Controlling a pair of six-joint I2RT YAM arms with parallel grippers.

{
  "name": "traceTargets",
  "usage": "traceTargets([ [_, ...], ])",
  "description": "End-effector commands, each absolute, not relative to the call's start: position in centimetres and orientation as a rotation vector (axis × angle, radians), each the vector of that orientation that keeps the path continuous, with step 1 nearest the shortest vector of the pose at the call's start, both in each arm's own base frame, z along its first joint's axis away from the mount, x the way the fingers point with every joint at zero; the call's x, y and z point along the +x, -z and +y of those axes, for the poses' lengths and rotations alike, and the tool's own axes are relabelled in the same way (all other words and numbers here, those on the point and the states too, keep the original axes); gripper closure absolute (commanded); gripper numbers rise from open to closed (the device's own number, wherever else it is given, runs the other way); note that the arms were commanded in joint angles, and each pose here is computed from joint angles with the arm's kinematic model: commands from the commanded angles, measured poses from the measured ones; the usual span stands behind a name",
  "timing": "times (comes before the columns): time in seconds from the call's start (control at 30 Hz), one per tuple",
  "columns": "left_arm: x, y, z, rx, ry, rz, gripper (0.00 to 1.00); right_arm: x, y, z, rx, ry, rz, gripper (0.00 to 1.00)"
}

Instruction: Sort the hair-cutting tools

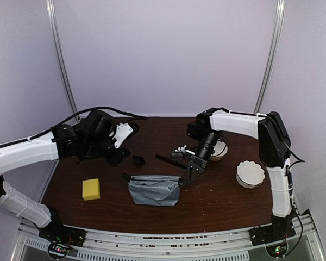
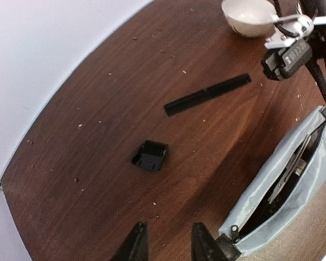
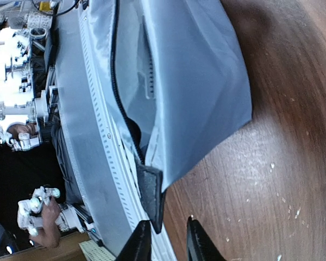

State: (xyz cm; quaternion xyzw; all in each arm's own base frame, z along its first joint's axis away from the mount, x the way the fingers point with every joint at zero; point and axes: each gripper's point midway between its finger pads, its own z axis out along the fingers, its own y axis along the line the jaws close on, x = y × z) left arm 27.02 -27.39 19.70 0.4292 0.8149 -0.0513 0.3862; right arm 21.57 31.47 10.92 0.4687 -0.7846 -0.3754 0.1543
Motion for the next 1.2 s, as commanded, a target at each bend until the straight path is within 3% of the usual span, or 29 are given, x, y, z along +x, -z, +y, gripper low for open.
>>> traceTargets([
  [0.0, 27.7, -23.3, -24.7, 0.717, 0.240, 2.067, 0.60, 22.5, -13.4, 31.1, 1.454, 1.073, -2.354, 0.72],
  [0.1, 27.1, -22.3, -23.0, 0.597, 0.306, 2.170, 0.49, 22.6, -13.3, 30.3, 1.502, 1.022, -2.443, 0.61],
  [0.27, 25.3, -20.0, -22.3, 0.474, 0.503, 2.349, 0.49, 24.6, -14.3, 29.1, 1.574, 0.954, -2.713, 0.57],
  [0.47, 23.0, -17.1, -22.9, 0.327, 0.704, 2.494, 0.52, 26.6, -15.9, 28.9, 1.356, 1.325, -3.066, 0.50],
  [0.63, 22.0, -14.7, -22.8, 0.235, 0.779, 2.527, 0.54, 25.4, -14.0, 30.1, 1.136, 1.524, -2.987, 0.52],
  [1.17, 22.9, -13.9, -24.7, 0.221, 0.898, 2.466, 0.62, 23.1, -13.7, 34.0, 1.130, 1.612, -2.640, 0.55],
])
